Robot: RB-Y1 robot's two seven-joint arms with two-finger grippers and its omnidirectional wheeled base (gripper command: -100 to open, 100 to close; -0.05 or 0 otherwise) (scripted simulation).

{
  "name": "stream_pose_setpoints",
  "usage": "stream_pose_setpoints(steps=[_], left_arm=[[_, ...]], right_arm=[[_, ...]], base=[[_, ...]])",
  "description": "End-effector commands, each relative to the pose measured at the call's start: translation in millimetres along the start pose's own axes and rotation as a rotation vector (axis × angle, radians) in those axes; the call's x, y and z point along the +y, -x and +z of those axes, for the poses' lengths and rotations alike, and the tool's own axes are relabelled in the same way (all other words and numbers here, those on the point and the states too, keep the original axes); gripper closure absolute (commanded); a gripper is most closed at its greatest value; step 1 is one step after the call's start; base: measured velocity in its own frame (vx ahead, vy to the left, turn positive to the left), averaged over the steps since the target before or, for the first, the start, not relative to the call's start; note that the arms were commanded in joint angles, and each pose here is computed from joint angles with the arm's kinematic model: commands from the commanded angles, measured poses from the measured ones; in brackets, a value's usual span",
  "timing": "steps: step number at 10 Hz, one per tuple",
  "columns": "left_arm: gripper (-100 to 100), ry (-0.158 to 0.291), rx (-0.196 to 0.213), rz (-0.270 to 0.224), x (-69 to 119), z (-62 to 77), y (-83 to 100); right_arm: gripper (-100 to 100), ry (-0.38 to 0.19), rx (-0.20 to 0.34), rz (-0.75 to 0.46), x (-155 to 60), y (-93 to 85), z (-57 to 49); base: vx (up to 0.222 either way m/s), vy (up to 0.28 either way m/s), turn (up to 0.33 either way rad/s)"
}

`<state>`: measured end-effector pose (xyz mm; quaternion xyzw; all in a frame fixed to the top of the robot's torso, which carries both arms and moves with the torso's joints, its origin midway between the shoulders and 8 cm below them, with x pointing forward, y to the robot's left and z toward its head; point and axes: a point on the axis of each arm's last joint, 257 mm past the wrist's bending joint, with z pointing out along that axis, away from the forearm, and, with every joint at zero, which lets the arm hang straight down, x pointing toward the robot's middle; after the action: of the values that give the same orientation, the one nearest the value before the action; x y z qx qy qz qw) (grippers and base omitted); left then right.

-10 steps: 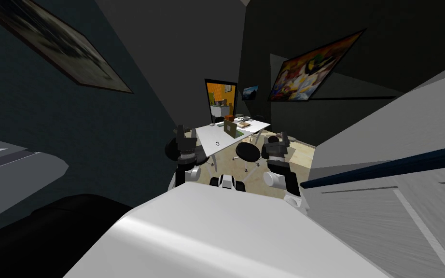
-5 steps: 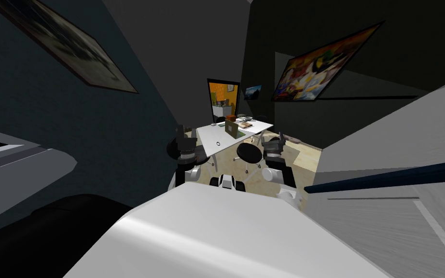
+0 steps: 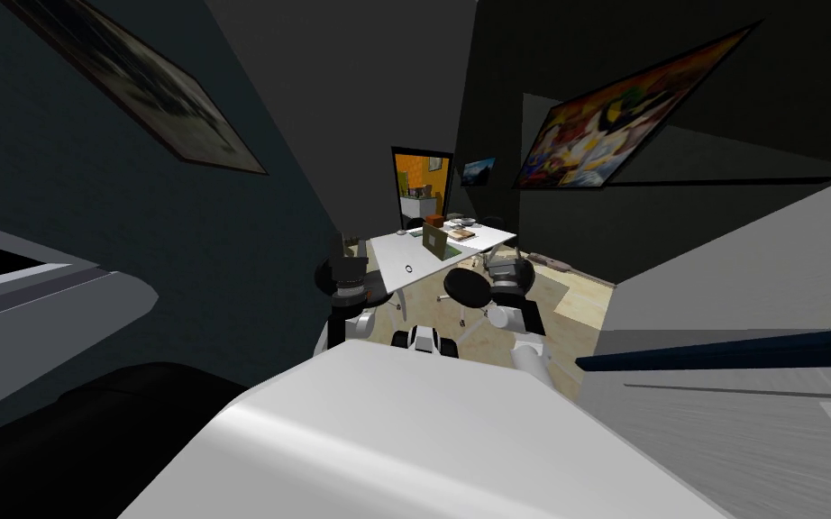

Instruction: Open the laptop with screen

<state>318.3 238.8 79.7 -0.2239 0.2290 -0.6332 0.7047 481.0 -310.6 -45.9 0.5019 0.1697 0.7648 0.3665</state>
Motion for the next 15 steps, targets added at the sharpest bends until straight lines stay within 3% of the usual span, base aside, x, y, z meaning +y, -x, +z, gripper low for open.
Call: stream_pose_setpoints(steps=[1,2,3,8,15], left_arm=[[0,0.000,0.000,0.000,0.0,0.0,0.0],[0,0.000,0.000,0.000,0.0,0.0,0.0],[0,0.000,0.000,0.000,0.0,0.0,0.0],[0,0.000,0.000,0.000,0.0,0.0,0.0],[0,0.000,0.000,0.000,0.0,0.0,0.0]], right_arm=[[-100,-0.021,-0.024,0.115,-9.8,9.7,9.3],[-100,-0.041,-0.044,0.193,-19.1,16.5,17.0],[-100,-0.040,-0.046,0.209,-19.0,16.8,17.0],[-100,-0.097,-0.114,0.481,-49.4,34.9,39.6],[-100,-0.151,-0.191,0.781,-82.5,47.4,60.1]], base=[[0.017,-0.012,0.049],[0.014,-0.020,0.079],[0.013,-0.019,0.050],[0.017,-0.017,0.071],[0.017,-0.019,0.060]])
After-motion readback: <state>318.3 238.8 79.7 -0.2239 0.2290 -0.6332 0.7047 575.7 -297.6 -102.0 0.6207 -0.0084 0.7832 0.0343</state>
